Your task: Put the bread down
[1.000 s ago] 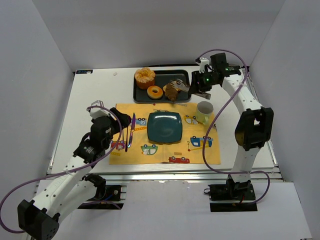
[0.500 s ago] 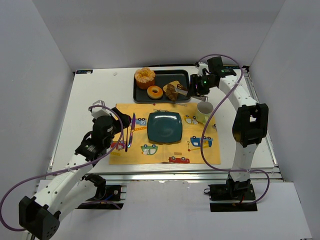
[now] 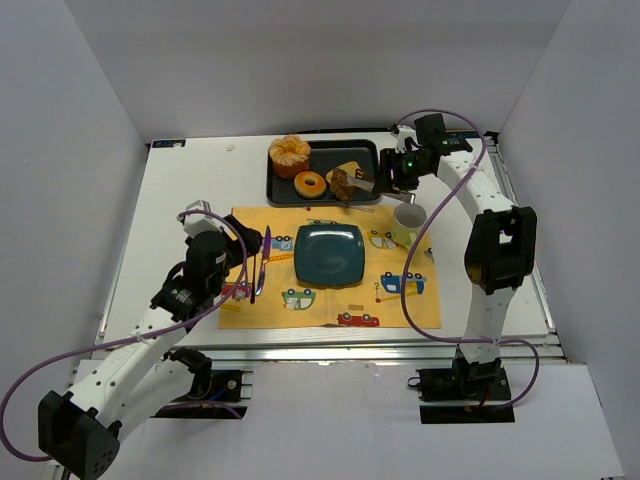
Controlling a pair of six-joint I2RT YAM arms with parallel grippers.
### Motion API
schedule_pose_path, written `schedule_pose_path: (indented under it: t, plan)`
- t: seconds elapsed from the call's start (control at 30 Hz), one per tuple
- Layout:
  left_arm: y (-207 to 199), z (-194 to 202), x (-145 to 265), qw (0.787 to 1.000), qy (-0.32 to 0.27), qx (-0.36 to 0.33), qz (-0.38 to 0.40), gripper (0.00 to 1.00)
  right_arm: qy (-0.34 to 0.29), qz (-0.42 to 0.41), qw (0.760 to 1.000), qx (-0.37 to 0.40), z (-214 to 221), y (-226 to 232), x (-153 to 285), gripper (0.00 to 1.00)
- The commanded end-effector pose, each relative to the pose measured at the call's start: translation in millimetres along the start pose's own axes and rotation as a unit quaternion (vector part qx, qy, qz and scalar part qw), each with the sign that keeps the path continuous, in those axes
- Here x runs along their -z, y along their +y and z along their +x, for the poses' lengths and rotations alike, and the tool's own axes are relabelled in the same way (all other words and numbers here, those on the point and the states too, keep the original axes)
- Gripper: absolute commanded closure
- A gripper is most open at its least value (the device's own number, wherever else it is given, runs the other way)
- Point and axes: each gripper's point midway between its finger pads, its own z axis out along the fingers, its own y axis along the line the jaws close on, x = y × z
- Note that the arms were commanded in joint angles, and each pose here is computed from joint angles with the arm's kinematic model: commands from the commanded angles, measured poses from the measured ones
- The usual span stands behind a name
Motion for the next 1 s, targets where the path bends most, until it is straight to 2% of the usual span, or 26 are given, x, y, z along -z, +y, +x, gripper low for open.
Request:
schedule_pose_path:
  t: [0.0,0.4,0.5,0.6,0.7,0.8,0.97]
  plan:
    - [-4,-10,2,1.000,-0.014,0.010,0.004,0.18,-0.013,-0.016,1.000,-0.010,-5,6,1,0.43]
    - [-2,-15,7,1.000,-0.020,0.013,0.000,0.18,0.005,-0.030,0.998,-0.052,7,2,-13,0.42]
    - [-2,-16,7,1.000,-0.021,0.014,0.000,0.18,0.006,-0.044,0.997,-0.059,7,6,-15,0.47]
    - [-3,-18,8,1.000,-0.021,0.014,-0.001,0.18,0.007,-0.061,0.996,-0.068,8,11,-16,0.59]
    - [-4,-21,9,1.000,-0.025,0.014,-0.001,0.18,-0.004,-0.082,0.994,-0.069,2,17,-7,0.77]
    - [-4,-22,9,1.000,-0.026,0.016,0.000,0.18,-0.030,-0.102,0.993,-0.053,-13,25,12,0.86]
    - [-7,-23,9,0.999,-0.028,0.020,0.005,0.18,-0.079,-0.152,0.985,0.019,-30,56,55,0.95]
